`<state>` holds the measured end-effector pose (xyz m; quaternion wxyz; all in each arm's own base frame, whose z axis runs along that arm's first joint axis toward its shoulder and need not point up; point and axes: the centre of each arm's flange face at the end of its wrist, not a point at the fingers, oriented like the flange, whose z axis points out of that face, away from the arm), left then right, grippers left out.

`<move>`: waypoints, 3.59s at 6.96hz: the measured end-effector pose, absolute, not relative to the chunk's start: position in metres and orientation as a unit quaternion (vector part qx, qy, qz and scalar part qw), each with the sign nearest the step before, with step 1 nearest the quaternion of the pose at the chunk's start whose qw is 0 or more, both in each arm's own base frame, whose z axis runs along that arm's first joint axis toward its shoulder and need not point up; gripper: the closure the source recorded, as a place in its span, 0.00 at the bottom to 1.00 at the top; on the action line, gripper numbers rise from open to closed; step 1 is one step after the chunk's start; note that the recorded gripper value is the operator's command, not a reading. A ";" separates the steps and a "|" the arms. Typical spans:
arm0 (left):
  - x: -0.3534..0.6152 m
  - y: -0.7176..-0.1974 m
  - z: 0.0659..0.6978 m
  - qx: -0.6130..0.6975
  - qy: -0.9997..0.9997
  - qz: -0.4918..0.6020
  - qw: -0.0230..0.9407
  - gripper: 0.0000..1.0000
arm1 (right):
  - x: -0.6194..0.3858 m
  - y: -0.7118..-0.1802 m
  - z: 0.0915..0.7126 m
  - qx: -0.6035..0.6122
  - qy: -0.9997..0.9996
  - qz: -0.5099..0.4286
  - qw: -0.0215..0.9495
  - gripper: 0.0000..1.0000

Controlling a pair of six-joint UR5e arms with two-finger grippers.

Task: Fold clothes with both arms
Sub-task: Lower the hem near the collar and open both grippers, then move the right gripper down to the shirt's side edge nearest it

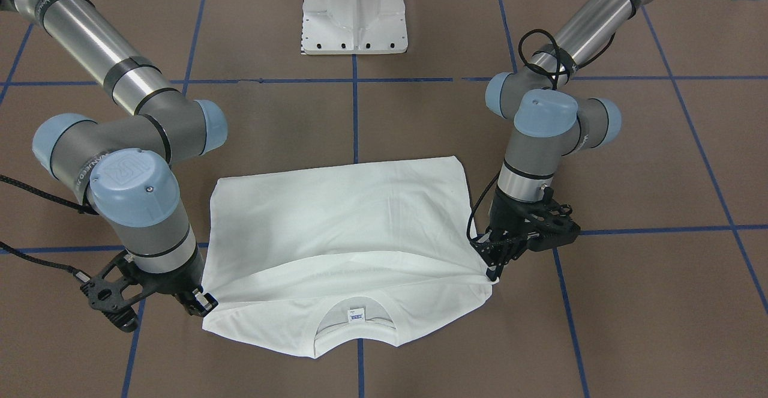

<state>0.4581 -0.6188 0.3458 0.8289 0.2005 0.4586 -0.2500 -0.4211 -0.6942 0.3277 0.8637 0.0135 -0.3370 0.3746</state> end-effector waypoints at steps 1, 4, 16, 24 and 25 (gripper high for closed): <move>0.462 -0.623 0.353 0.203 0.461 -0.248 0.828 1.00 | -0.431 -0.692 0.336 0.017 -0.334 0.372 0.866 1.00; 0.467 -0.626 0.355 0.206 0.468 -0.245 0.824 0.68 | -0.442 -0.687 0.342 0.024 -0.332 0.367 0.869 0.53; 0.458 -0.627 0.349 0.220 0.491 -0.242 0.808 0.63 | -0.437 -0.451 0.387 -0.049 -0.416 0.424 0.803 0.25; 0.458 -0.625 0.354 0.219 0.488 -0.241 0.810 0.63 | -0.435 -0.434 0.383 -0.050 -0.440 0.418 0.793 1.00; 0.459 -0.625 0.351 0.219 0.490 -0.241 0.809 0.63 | -0.419 -0.410 0.383 -0.059 -0.444 0.408 0.795 1.00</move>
